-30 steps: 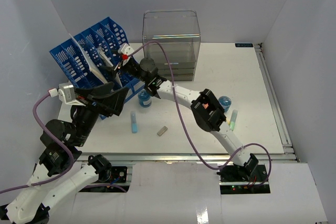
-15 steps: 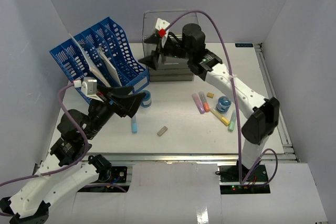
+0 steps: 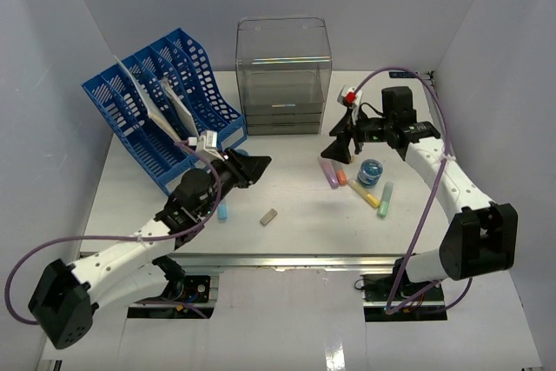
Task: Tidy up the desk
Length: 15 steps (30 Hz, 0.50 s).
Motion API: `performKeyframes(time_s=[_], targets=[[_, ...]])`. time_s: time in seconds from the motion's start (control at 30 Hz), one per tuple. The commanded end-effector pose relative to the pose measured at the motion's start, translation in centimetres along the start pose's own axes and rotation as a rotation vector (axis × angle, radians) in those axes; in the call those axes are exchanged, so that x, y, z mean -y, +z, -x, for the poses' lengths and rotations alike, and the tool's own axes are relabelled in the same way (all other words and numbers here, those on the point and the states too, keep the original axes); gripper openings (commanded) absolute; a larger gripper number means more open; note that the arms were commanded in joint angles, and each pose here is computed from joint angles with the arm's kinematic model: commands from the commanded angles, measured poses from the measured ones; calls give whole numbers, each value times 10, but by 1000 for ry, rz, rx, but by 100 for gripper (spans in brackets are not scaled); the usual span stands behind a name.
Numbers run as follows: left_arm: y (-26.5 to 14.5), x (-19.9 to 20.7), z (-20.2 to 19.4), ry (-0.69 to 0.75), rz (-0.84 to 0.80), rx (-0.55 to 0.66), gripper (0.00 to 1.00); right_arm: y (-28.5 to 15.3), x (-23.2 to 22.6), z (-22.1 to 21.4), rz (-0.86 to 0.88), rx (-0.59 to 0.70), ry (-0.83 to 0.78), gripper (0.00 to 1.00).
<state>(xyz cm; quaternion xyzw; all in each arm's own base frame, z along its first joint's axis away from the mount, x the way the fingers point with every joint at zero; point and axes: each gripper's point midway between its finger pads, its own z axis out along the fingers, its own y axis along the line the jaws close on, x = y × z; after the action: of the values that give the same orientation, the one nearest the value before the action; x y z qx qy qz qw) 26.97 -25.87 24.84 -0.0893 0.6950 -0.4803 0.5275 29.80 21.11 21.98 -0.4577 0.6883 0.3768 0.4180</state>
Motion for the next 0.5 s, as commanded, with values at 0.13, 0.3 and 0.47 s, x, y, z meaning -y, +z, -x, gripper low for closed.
performKeyframes(time_s=[0.13, 0.3, 0.47], targets=[[92, -19, 22, -239, -39, 96, 46, -10, -3, -37, 9, 67, 116, 77], [129, -47, 21, -310, -16, 105, 49, -26, 7, -37, -26, 109, 107, 77], [159, -62, 30, -325, -7, 147, 51, -29, -2, -46, -14, 115, 106, 77]])
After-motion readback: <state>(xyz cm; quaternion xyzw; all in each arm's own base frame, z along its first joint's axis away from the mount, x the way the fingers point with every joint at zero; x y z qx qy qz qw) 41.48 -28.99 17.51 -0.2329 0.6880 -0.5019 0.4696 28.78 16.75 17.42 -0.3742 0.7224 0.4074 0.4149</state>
